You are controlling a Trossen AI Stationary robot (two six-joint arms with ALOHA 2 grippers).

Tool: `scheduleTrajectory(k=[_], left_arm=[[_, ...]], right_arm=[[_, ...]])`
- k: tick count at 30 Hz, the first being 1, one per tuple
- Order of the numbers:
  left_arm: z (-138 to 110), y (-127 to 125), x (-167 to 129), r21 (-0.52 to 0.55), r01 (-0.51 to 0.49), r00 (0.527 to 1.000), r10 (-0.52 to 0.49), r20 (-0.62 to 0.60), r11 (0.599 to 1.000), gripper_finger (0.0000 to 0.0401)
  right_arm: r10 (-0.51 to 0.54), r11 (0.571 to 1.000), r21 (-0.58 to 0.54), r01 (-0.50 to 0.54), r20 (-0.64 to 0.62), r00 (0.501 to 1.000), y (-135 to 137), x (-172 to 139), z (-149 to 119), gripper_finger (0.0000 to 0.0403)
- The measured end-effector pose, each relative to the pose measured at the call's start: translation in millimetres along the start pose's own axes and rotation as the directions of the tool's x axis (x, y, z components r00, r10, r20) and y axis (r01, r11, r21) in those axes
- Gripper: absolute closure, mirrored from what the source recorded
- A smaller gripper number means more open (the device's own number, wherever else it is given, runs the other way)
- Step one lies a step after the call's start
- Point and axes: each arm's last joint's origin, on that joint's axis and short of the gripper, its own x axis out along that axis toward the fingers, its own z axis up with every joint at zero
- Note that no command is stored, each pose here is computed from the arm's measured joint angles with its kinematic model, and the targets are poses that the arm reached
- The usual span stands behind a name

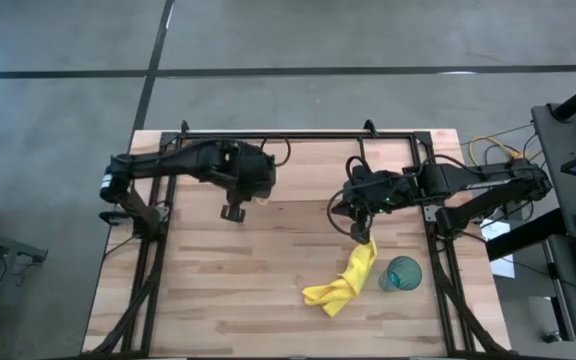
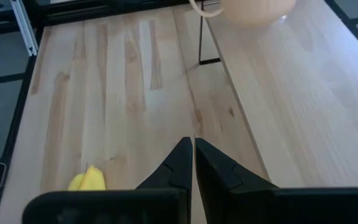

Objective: Stack small to large cups/mugs on shelf
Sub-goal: Put the orange mug on the shelf

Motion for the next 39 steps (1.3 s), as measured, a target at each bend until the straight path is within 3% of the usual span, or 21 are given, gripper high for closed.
scheduleTrajectory(k=[8,19,39], left_arm=[[17,8,10,0.109,0.025,0.996,-0.034,0.082,0.994,0.0401],[32,22,54,0.159,0.035,0.999,-0.031,-0.027,0.987,0.0401],[33,37,36,0.141,-0.017,0.999,0.012,0.038,0.99,0.0401]], right_arm=[[-0.051,0.999,0.012,0.051,0.011,0.999,-7,1,2,0.039],[-0.063,0.998,0.03,0.063,0.012,0.998,-11,1,3,0.039],[-0.064,0.997,0.031,0.064,0.01,0.998,-12,1,2,0.039]])
